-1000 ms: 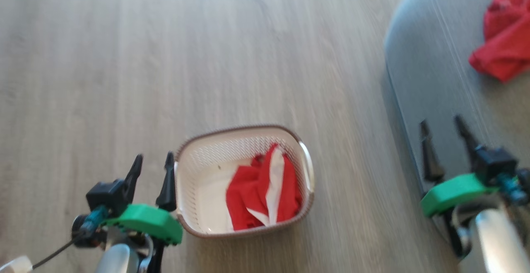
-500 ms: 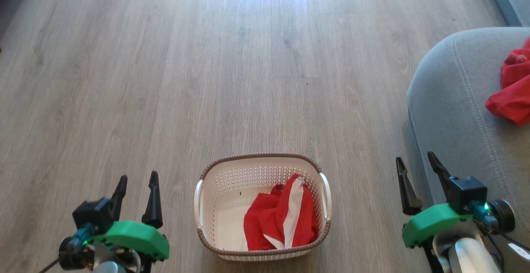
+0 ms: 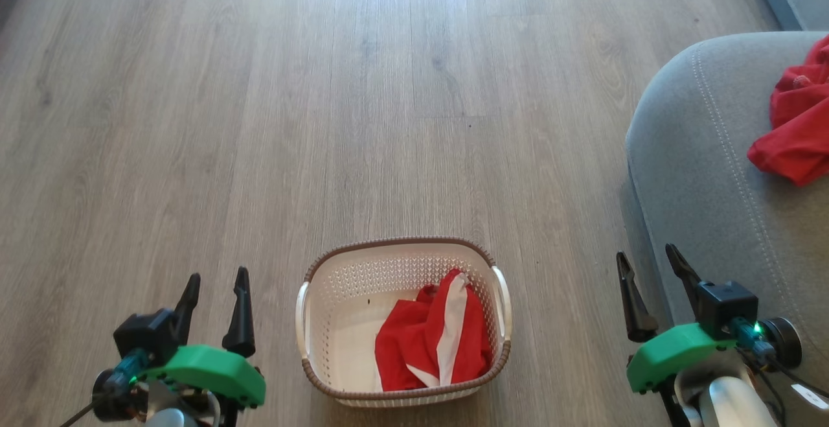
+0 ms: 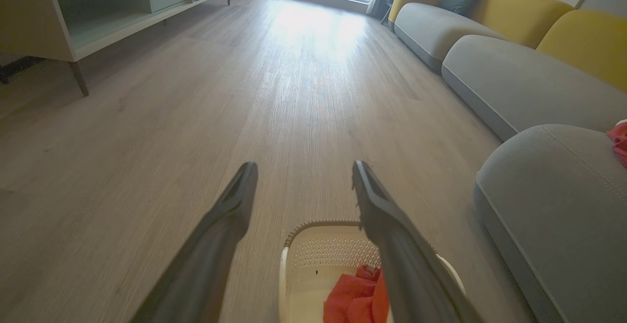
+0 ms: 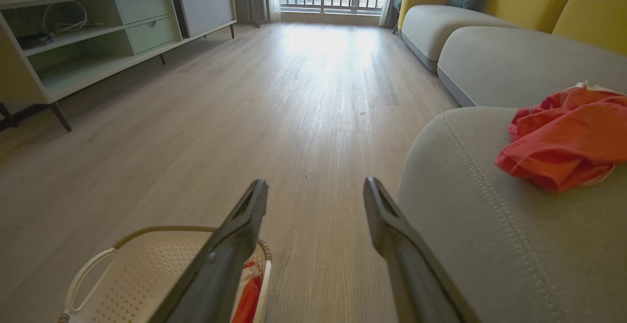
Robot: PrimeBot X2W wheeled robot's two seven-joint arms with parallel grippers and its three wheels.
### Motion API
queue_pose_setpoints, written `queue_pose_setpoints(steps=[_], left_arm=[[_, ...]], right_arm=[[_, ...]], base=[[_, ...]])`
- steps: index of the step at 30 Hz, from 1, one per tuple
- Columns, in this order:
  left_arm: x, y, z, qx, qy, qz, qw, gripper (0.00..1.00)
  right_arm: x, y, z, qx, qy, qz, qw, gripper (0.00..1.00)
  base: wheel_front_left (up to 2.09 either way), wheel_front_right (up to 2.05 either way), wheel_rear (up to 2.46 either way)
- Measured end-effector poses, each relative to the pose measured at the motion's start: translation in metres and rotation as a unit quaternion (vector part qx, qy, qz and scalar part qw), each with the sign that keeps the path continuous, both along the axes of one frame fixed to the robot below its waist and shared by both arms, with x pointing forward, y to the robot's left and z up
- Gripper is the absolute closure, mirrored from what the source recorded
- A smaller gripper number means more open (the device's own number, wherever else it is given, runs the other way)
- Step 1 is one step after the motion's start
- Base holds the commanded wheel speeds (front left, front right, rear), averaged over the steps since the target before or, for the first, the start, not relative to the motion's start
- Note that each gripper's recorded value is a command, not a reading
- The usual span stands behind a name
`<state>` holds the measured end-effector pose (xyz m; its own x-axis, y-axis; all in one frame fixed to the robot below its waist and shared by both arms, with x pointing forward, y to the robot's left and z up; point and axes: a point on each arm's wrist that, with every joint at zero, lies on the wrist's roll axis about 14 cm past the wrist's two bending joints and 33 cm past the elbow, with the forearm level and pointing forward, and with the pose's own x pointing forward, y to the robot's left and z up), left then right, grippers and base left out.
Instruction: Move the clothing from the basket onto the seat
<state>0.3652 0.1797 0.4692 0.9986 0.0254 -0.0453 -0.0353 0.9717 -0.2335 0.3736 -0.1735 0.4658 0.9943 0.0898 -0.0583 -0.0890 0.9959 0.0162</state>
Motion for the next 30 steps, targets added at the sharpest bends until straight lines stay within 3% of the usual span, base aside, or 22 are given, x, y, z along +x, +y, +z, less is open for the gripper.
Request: queue_pose_setpoints(steps=[24,30], left_arm=[[0.007,-0.014,-0.004,-0.001,0.006,-0.021,1.0,0.0],[0.019,-0.032,-0.02,-0.002,0.028,-0.048,0.998,0.0]], right_arm=[[-0.003,-0.01,-0.003,0.0,0.004,-0.015,1.0,0.0],[0.013,-0.023,0.0,-0.002,-0.002,-0.034,0.999,0.0]], base=[[0.0,0.0,0.0],[0.0,0.0,0.0]])
